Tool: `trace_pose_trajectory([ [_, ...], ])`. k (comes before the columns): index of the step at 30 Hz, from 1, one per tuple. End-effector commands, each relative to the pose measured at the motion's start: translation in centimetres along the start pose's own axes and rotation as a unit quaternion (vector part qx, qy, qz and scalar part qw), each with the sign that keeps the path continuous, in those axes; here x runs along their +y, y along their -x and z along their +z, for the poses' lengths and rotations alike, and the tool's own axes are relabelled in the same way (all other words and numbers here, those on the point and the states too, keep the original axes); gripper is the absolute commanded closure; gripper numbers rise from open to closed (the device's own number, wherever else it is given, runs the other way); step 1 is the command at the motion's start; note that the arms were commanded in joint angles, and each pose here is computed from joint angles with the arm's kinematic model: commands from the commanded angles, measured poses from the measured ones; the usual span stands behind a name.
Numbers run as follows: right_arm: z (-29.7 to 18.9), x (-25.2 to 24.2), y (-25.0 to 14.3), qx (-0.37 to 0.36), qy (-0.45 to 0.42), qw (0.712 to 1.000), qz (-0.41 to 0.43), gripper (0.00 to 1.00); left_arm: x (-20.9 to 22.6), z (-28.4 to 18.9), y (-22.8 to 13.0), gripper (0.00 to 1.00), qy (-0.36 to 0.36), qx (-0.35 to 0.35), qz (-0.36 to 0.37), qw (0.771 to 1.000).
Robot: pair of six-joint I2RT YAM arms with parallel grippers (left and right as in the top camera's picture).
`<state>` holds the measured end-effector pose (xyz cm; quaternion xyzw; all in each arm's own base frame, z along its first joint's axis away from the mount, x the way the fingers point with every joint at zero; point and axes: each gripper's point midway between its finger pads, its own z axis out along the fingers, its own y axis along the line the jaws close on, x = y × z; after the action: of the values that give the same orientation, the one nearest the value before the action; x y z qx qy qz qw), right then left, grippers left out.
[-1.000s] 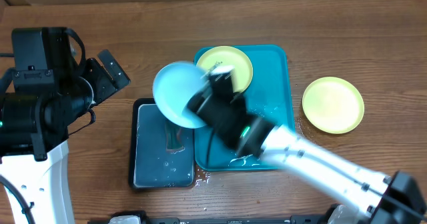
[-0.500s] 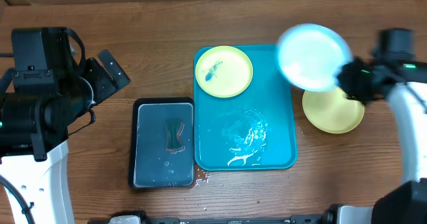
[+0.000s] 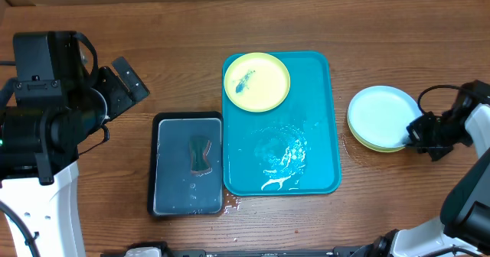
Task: Clean dirty plates on tray and stack at the side
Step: 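Carry the light-blue plate right and stack it on the yellow plate, then move the right gripper to the tray and grip the yellow plate rim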
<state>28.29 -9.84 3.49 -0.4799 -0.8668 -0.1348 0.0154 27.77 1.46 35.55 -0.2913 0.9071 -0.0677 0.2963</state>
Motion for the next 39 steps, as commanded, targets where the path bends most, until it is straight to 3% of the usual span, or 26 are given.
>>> trace_pose_trajectory([
  [1, -0.7, 2.1, -0.3, -0.005, 0.025, 0.999, -0.044, 0.77, 0.1, -0.1, 0.4, 0.00, 0.003, -0.007, -0.013, 1.000],
  [3, -1.5, 2.9, -0.7, -0.005, 0.026, 0.998, -0.056, 0.60, 0.1, -0.1, 0.4, 0.00, 0.003, -0.007, -0.012, 1.000],
  [5, -3.0, 4.6, -1.2, -0.018, 0.034, 0.995, -0.091, 0.55, 0.1, -0.1, 0.4, 0.00, 0.003, -0.007, -0.013, 1.000],
  [8, -5.9, 7.8, -2.2, -0.050, 0.053, 0.982, -0.173, 0.52, 0.1, -0.1, 0.4, 0.00, 0.003, -0.007, -0.013, 1.000],
  [12, -10.1, 16.0, -6.9, -0.110, 0.106, 0.922, -0.355, 0.50, 0.1, -0.1, 0.4, 0.00, 0.003, -0.007, -0.012, 1.000],
  [19, -7.5, 24.6, -12.5, -0.183, 0.122, 0.839, -0.497, 0.50, 0.1, -0.1, 0.4, 0.00, 0.003, -0.007, -0.013, 1.000],
  [21, -5.7, 26.4, -13.6, -0.194, 0.117, 0.826, -0.517, 0.42, 0.1, -0.1, 0.4, 0.00, 0.003, -0.007, -0.012, 1.000],
  [23, -3.3, 28.0, -14.2, -0.201, 0.111, 0.815, -0.532, 0.40, 0.1, -0.1, 0.4, 0.00, 0.003, -0.007, -0.013, 1.000],
  [31, 5.0, 31.6, -11.8, -0.233, 0.100, 0.806, -0.534, 0.39, 0.1, -0.1, 0.4, 0.00, 0.003, -0.007, -0.012, 1.000],
  [36, 9.3, 31.1, -11.8, -0.199, 0.098, 0.817, -0.532, 0.39, 0.1, -0.1, 0.4, 0.00, 0.003, -0.007, -0.012, 1.000],
  [37, 10.1, 30.6, -11.9, -0.187, 0.094, 0.824, -0.526, 0.42, 0.1, -0.1, 0.4, 0.00, 0.003, -0.007, -0.012, 1.000],
  [39, 11.1, 29.8, -11.9, -0.173, 0.082, 0.836, -0.514, 0.60, 0.1, -0.1, 0.4, 0.00, 0.003, -0.007, -0.013, 1.000],
])
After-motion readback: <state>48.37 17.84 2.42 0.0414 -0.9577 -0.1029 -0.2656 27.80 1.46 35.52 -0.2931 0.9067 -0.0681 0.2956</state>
